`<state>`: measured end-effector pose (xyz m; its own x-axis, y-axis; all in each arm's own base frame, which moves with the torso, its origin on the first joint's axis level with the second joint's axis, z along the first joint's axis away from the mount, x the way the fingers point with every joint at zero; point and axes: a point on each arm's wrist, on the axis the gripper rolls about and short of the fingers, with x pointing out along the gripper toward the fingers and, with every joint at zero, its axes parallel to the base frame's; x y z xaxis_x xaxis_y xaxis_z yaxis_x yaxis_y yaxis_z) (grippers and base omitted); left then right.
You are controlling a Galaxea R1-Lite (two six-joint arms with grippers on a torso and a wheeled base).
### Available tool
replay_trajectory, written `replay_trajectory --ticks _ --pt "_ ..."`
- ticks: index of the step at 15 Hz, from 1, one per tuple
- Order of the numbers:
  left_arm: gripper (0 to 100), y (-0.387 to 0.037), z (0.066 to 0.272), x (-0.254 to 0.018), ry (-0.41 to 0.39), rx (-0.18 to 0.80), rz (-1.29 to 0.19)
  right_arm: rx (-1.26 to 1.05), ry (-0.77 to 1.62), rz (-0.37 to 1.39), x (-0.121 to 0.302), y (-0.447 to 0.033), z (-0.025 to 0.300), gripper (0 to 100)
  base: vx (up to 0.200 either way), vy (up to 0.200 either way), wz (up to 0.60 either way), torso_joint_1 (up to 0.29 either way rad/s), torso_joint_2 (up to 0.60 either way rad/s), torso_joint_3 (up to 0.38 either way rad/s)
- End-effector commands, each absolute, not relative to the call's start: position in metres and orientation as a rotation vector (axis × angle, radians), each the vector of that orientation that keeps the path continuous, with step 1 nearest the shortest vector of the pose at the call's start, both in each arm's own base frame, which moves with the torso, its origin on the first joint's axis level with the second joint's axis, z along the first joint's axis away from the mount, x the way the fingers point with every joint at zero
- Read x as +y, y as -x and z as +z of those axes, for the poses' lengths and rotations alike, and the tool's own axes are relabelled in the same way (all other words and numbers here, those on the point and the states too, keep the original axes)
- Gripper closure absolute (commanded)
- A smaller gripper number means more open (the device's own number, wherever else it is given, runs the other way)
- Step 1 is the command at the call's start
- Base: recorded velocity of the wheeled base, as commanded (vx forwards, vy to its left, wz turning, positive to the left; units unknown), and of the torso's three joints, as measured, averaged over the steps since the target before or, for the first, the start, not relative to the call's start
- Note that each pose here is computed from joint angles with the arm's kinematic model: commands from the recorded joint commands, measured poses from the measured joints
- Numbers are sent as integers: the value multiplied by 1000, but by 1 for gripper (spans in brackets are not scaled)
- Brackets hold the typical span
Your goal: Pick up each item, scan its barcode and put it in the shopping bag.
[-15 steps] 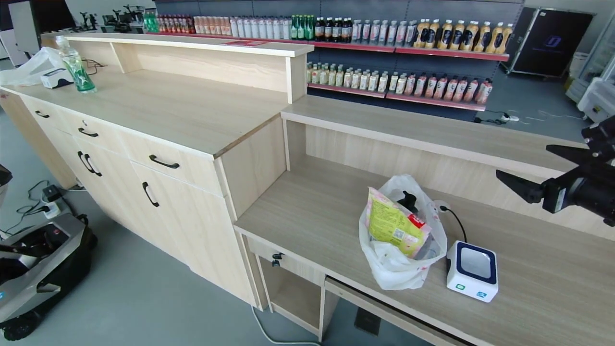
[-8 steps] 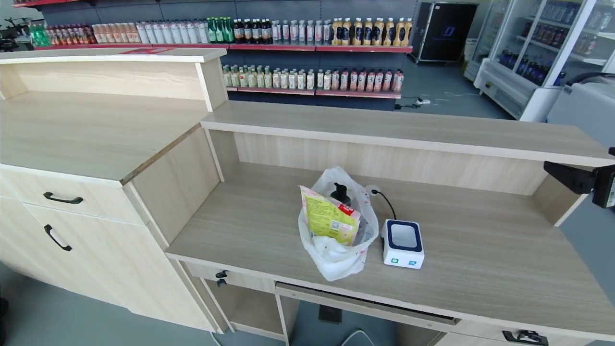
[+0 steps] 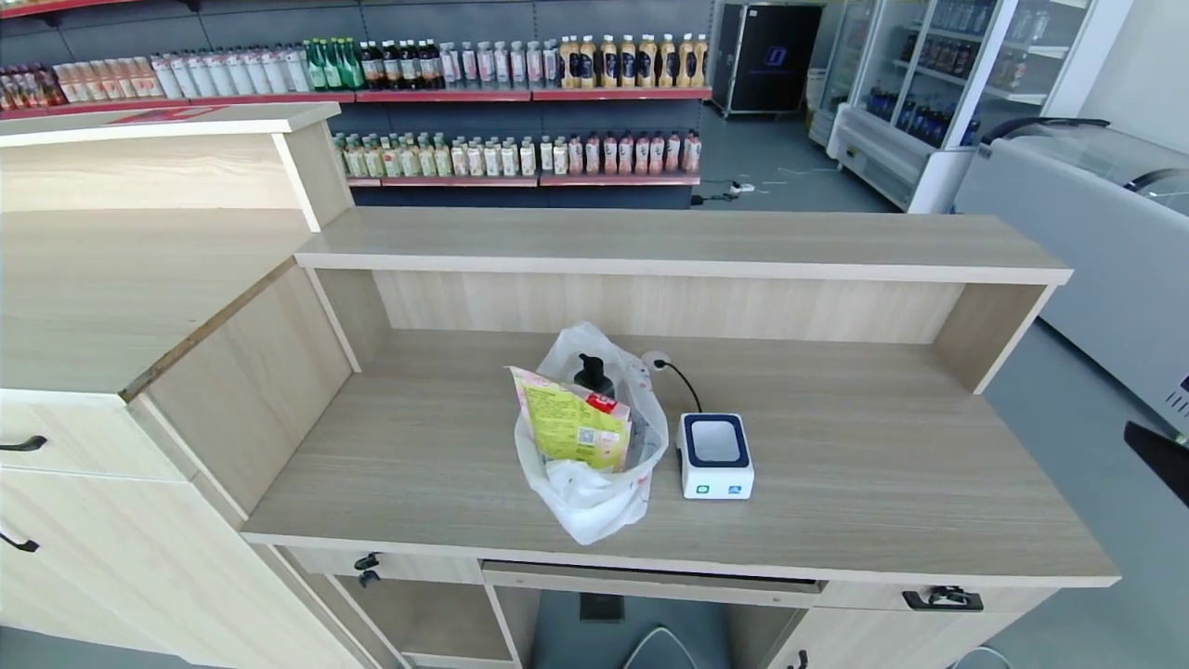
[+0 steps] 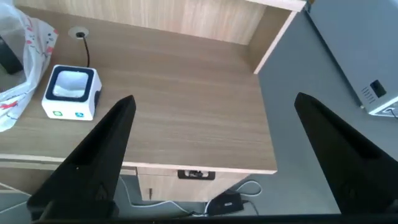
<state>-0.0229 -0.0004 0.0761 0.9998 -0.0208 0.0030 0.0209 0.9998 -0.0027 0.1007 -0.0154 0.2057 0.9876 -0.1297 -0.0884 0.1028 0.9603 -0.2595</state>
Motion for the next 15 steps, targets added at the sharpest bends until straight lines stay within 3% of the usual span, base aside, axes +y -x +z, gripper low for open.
replay_trajectory --ticks 1,5,9,15 --pt "0 23 76 0 3 -2 -20 61 241 -103 -7 -57 172 0 0 0 0 0 0 0" --pt "0 23 76 0 3 -2 -20 31 145 -44 -1 -21 121 0 0 0 0 0 0 0" --pt "0 23 76 0 3 -2 -20 28 69 -21 0 9 92 0 0 0 0 0 0 0" --pt "0 23 76 0 5 -1 -20 -7 63 34 1 23 76 0 0 0 0 0 0 0"
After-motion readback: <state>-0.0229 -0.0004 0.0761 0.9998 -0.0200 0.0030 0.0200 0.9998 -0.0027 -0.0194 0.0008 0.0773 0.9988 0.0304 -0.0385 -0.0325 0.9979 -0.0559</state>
